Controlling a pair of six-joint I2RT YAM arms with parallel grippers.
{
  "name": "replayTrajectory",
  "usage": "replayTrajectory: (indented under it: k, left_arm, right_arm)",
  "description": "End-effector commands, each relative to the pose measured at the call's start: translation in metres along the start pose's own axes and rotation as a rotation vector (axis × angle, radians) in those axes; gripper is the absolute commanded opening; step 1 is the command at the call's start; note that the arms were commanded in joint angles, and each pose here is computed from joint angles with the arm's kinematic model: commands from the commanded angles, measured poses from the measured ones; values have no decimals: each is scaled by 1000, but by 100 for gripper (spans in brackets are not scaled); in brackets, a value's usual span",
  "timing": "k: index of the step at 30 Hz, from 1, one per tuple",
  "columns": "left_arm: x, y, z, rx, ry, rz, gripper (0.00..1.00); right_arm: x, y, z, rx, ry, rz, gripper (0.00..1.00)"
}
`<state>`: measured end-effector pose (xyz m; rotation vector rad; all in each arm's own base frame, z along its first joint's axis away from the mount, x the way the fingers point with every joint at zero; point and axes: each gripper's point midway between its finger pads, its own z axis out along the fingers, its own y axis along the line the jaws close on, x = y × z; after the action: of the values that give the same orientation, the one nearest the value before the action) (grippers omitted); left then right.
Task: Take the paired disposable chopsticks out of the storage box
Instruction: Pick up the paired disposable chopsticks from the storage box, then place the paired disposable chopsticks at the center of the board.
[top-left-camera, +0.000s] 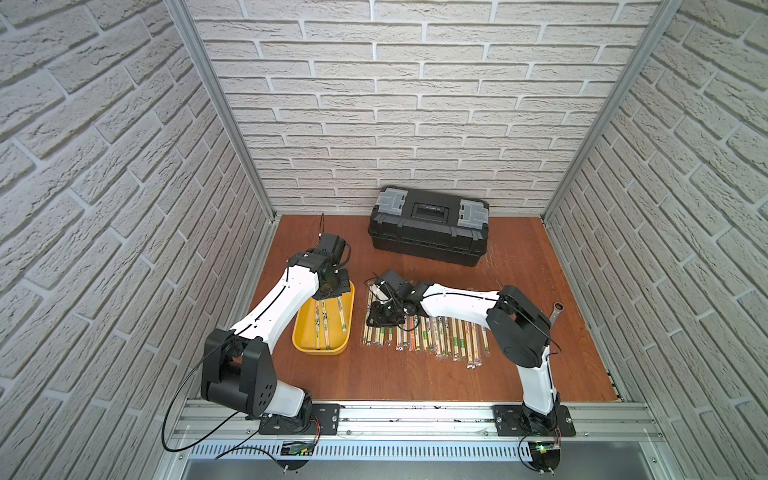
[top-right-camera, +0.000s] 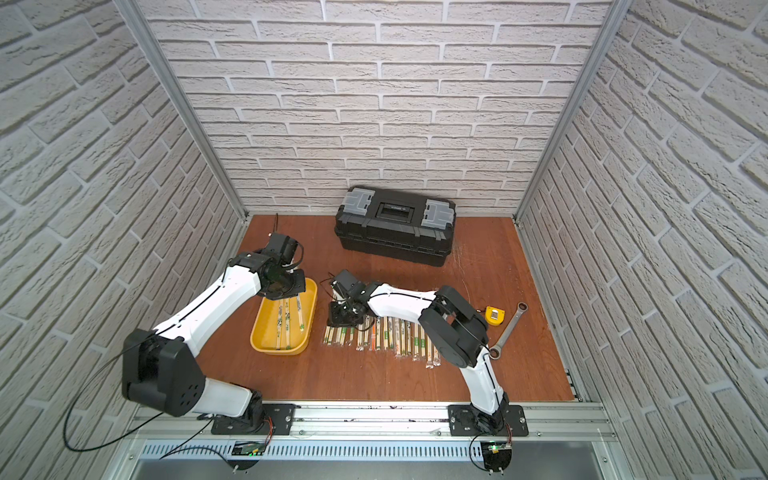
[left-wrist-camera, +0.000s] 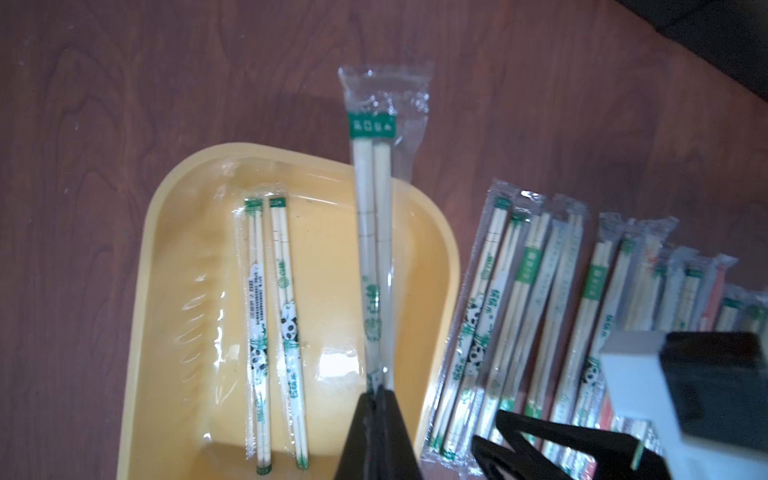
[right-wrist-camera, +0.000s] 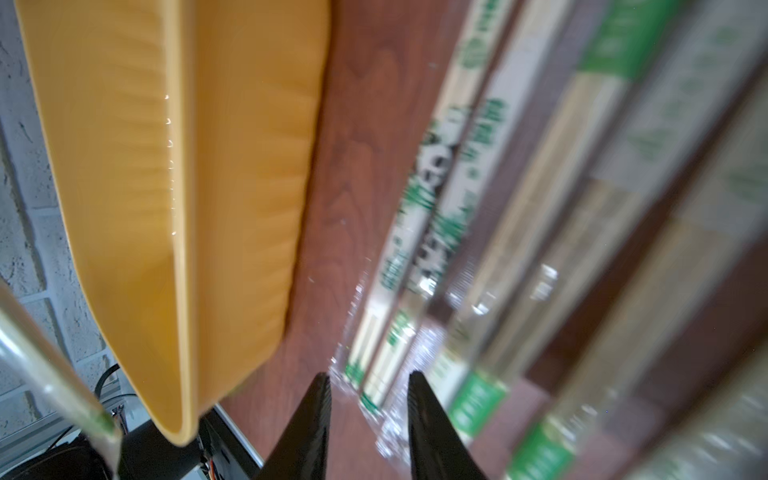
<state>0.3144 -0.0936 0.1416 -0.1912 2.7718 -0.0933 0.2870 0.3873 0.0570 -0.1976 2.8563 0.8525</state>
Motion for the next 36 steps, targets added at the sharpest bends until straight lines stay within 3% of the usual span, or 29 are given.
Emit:
replayTrajectory:
  k: [1, 9, 25, 32, 36]
  left_arm:
    - [-1, -21, 2, 21, 19, 70, 0]
    - [10, -56, 40, -2, 106, 193, 0]
    - [33, -51, 95, -80, 238, 259, 0]
    - [29, -59, 86, -44, 223, 252, 35]
    - [20, -68, 65, 16, 173, 223, 39]
  right_arm:
    - [-22, 2, -46, -36, -125, -7, 34]
    - [-2, -27, -55, 8, -122, 15, 34]
    - [9, -37, -55, 17, -117, 32, 34]
    - [7, -34, -55, 8, -118, 32, 34]
    - [5, -30, -55, -2, -118, 32, 34]
